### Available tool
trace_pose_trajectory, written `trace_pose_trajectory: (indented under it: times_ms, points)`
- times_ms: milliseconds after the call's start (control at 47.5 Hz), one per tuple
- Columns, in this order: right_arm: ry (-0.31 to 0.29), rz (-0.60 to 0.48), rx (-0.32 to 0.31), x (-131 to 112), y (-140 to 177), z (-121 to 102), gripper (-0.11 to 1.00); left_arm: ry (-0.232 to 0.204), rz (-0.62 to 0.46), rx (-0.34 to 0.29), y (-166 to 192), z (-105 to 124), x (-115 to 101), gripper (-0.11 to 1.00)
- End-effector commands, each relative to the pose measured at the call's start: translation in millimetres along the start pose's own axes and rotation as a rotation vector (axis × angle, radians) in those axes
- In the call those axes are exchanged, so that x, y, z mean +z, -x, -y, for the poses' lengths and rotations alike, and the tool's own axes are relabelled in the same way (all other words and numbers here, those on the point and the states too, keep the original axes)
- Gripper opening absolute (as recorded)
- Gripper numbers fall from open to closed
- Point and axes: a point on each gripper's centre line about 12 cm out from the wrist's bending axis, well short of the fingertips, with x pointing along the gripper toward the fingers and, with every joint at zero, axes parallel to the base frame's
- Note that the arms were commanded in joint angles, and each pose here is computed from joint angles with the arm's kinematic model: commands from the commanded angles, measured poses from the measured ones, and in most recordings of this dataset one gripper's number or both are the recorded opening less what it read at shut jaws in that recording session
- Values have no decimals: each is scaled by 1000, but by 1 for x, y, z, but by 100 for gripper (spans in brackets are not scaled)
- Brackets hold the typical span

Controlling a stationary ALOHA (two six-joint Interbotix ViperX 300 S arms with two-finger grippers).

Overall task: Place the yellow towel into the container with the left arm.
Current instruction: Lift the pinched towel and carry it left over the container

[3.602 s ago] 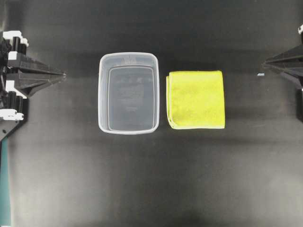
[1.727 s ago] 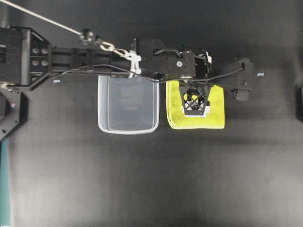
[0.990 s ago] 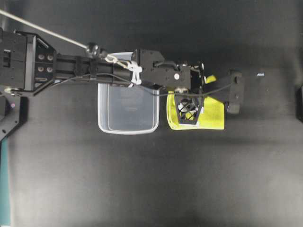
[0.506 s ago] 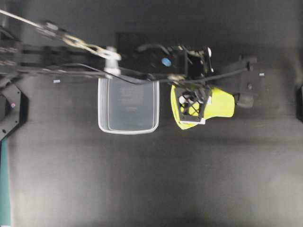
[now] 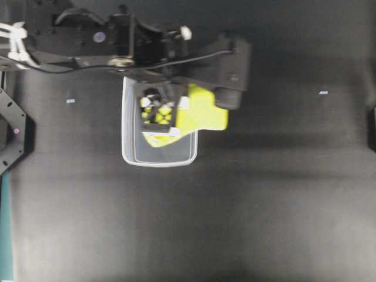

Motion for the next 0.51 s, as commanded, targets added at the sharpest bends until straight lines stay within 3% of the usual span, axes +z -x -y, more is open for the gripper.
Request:
trace_pose_trajectory:
  times_ms: [0, 232, 485]
  points:
    - [0, 17, 1, 8, -3, 0, 79, 1, 36, 8, 5, -1, -20, 7]
    - [0, 16, -6, 6, -3, 1, 79, -22, 98, 15, -32, 5, -56, 7]
    - [2, 20, -8, 7, -2, 1, 79, -46, 138, 19, -53, 8, -70, 7]
